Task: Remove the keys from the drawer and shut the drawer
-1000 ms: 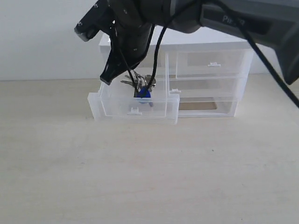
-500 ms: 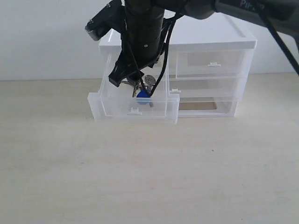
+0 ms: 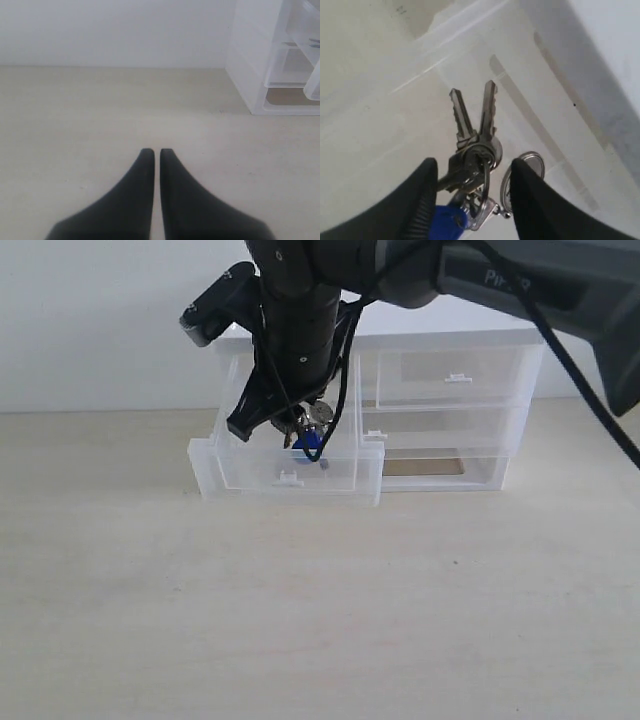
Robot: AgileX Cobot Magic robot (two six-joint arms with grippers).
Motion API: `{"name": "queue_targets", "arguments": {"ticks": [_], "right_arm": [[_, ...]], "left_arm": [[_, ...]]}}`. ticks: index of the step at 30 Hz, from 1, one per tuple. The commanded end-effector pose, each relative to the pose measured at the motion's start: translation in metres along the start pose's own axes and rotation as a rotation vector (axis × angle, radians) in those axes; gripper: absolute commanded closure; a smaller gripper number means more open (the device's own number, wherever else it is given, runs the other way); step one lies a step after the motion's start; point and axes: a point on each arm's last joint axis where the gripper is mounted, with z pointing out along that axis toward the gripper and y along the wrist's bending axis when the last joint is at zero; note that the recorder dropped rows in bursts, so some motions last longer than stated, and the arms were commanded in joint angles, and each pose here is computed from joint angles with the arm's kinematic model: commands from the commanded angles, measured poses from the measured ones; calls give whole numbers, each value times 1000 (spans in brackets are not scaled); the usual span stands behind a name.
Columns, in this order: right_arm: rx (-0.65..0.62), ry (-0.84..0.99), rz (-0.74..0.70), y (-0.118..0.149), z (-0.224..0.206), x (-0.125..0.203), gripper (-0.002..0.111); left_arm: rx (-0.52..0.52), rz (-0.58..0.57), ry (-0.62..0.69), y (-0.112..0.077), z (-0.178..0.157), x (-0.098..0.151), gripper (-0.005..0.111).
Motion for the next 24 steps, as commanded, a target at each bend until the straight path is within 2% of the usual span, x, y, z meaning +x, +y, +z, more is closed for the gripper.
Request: {"name": "queue_targets", "arguments": {"ticks": [1, 4, 9, 15, 24], "right_arm": [[37, -9, 9, -6, 1, 1, 64], [32, 3, 12, -5, 5, 2, 76], [23, 36, -14, -2, 16, 4, 109], [34, -9, -55, -2, 14, 0, 108], [101, -82, -107, 2, -25, -10, 108]], "left_arm": [[1, -4, 1, 0, 0, 1, 102], [1, -4, 1, 0, 0, 1, 102], [1, -4, 1, 0, 0, 1, 102], [1, -4, 1, 0, 0, 1, 102], [1, -4, 1, 0, 0, 1, 102]]}}
